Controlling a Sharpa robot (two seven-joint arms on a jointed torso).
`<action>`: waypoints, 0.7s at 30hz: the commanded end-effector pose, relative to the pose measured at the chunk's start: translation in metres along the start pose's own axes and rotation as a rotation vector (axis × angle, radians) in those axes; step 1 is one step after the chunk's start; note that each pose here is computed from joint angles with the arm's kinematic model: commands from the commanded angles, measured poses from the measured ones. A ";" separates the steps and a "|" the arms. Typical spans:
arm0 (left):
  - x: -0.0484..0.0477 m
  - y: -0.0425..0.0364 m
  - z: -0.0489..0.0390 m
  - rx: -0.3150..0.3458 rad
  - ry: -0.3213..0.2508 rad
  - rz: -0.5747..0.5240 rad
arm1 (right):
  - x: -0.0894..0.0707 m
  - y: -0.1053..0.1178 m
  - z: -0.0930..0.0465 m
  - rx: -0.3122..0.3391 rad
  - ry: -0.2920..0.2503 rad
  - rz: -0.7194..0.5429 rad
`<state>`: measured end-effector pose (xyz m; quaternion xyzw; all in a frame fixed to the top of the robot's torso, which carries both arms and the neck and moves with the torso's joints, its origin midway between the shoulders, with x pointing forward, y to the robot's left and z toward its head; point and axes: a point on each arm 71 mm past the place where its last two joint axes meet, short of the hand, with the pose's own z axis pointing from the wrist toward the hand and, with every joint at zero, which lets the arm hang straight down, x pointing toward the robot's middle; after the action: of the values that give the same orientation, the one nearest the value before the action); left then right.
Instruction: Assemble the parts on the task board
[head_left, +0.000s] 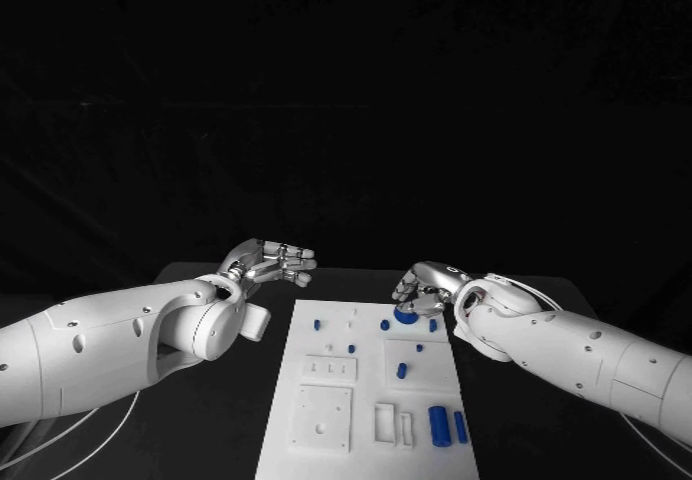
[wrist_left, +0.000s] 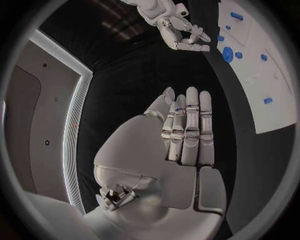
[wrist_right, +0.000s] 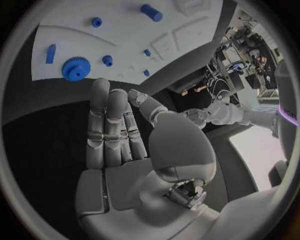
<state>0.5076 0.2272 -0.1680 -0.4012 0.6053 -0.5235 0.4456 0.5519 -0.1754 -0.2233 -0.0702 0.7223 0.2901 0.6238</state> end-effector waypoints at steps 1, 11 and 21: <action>0.0067 -0.0081 -0.0023 0.035 0.038 -0.004 | 0.000 0.004 0.003 0.013 -0.029 -0.175; 0.0111 -0.0171 -0.0038 0.051 0.052 -0.011 | 0.003 0.012 0.009 0.039 -0.043 -0.262; 0.0137 -0.0203 -0.0036 0.055 0.060 -0.014 | 0.009 0.010 0.011 0.084 -0.017 -0.321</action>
<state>0.5013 0.2157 -0.1521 -0.3860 0.6018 -0.5451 0.4378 0.5546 -0.1583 -0.2277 -0.1436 0.7061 0.1862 0.6680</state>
